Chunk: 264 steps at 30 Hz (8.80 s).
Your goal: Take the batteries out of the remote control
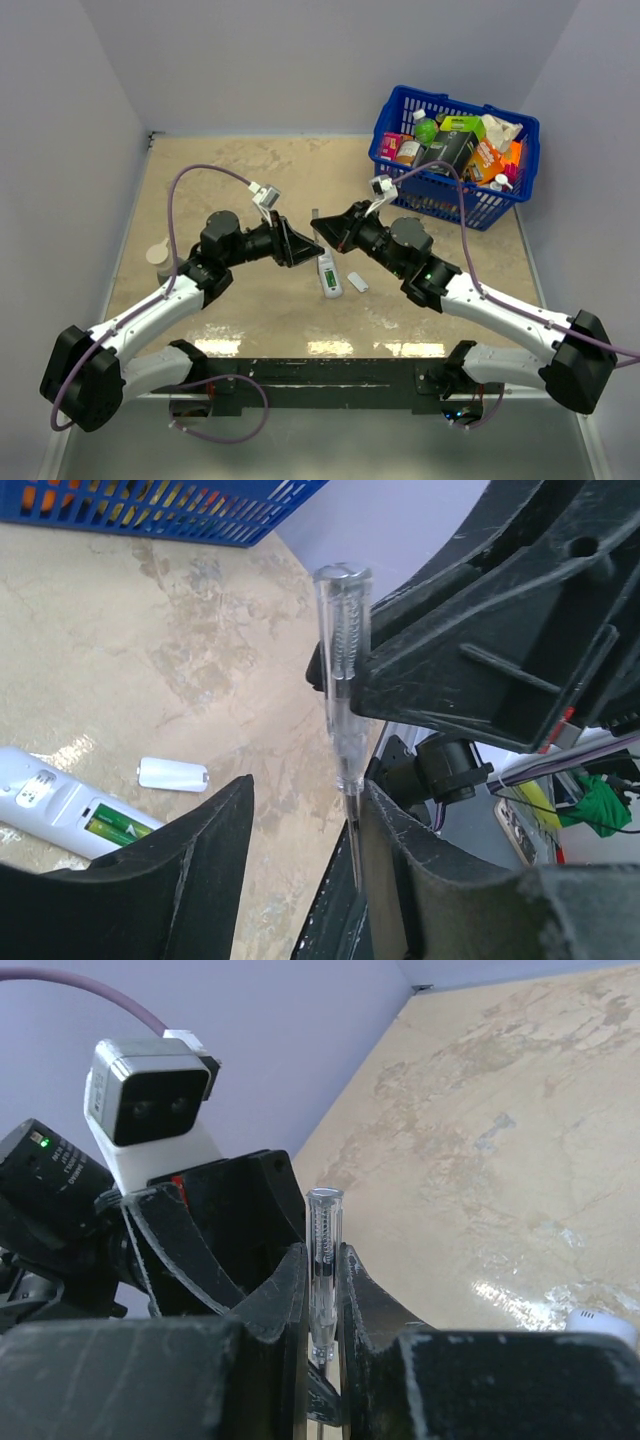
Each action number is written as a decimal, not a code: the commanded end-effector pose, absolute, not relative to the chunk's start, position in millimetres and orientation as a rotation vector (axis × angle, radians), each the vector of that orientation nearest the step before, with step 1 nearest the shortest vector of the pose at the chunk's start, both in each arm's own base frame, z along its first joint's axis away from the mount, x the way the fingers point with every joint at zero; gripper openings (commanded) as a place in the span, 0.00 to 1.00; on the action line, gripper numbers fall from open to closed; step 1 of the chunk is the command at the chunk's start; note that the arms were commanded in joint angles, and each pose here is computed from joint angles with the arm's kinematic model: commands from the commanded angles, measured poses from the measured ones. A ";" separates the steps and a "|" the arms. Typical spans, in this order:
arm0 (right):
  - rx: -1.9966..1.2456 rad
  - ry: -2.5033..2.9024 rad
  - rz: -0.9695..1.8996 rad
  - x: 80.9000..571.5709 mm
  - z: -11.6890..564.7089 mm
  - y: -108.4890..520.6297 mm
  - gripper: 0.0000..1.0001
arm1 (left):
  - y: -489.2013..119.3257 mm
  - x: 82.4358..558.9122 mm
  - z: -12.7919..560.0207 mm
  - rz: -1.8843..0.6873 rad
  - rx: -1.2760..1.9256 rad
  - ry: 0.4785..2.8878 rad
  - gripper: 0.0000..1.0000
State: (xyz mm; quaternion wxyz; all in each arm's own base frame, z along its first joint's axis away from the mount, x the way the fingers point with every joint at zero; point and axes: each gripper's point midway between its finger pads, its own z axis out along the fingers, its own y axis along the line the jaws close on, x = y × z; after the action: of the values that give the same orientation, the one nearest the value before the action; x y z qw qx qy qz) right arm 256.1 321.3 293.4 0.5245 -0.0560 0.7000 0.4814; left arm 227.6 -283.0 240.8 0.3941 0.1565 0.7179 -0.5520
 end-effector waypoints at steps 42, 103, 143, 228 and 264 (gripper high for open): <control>-0.763 1.888 1.372 228.5 297.5 310.8 0.62 | -282.5 178.8 233.5 -1.501 0.694 1.755 0.00; -0.341 1.699 0.564 263.5 214.6 270.5 0.00 | -203.9 263.8 157.7 -0.945 0.271 2.126 1.00; -0.326 1.777 0.386 249.3 137.9 282.4 0.00 | -208.5 251.7 150.7 -1.009 0.290 2.153 0.96; 0.079 1.939 0.646 235.8 82.5 218.0 0.00 | -267.8 257.7 -5.1 -0.998 0.164 2.616 0.29; -0.128 1.870 0.623 277.5 149.9 278.8 0.00 | -253.1 238.8 -5.2 -0.975 0.152 2.624 0.28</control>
State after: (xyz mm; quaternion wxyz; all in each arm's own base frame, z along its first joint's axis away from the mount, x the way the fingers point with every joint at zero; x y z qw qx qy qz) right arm 271.5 268.1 129.5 0.5390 -0.0418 0.8022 0.2535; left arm 255.1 -273.9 20.0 0.1888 0.0551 0.8986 -0.3921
